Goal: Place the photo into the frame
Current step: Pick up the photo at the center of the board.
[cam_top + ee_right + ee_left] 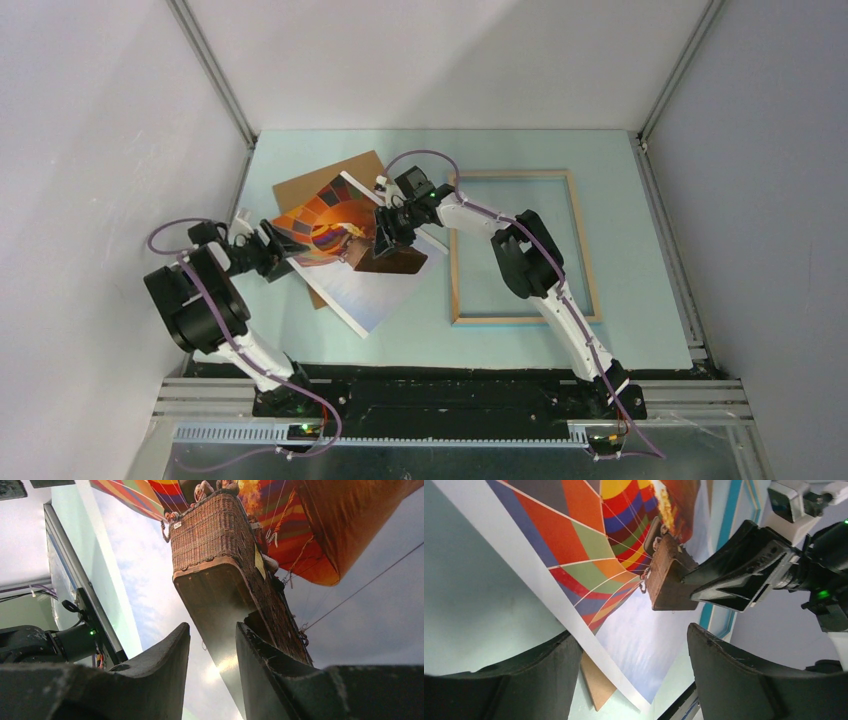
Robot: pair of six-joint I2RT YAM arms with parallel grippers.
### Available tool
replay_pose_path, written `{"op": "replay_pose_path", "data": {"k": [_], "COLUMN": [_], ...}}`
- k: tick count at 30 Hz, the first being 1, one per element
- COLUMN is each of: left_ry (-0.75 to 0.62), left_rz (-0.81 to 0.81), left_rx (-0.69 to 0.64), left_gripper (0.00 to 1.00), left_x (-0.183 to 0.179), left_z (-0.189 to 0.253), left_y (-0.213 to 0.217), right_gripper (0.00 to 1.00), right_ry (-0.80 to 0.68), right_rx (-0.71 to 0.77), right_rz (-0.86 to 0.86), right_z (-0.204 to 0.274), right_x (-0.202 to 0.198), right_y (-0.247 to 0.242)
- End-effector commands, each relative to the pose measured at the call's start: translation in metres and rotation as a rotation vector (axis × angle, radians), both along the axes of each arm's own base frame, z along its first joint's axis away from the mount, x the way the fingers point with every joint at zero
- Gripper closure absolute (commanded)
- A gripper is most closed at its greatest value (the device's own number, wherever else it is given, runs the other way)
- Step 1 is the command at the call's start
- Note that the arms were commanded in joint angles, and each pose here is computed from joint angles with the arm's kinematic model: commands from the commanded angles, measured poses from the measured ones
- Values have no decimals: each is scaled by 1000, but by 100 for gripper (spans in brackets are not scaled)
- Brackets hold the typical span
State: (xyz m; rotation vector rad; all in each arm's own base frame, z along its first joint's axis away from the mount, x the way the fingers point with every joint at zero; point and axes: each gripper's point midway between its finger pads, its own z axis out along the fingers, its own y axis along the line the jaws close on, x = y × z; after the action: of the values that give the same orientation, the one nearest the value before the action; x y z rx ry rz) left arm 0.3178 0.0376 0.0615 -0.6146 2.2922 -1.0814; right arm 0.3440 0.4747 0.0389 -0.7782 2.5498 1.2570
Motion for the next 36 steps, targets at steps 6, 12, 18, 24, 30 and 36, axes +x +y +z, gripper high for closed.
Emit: {"op": "replay_pose_path", "data": {"k": [6,12,18,24,30,36], "left_ry": [-95,-56,-44,-62,-142,-253], "left_rz": [-57,-37,-4,8,-13,-84], "left_rx": [41,114,152,181,209,215], "left_gripper": [22,30,54,78,100,100], "left_x": [19,30,39,44,51,48], "left_z": [21,9,7,13,37,76], "left_y": [-13,-18,-16,-11,-10,-19], "right_gripper": [56,56,53,42,19,3], "right_ry": [17,15,3,-56,-185,-319], "right_rx": [-55,-54,-41,-15,12,43], "right_rz": [10,12,4,-1,-10,-61], "right_z": [-23,-21,-12,20,71,130], "right_x": [-7,-7,-2,6,14,29], "right_y": [-2,-2,-5,-8,-19,-46]}}
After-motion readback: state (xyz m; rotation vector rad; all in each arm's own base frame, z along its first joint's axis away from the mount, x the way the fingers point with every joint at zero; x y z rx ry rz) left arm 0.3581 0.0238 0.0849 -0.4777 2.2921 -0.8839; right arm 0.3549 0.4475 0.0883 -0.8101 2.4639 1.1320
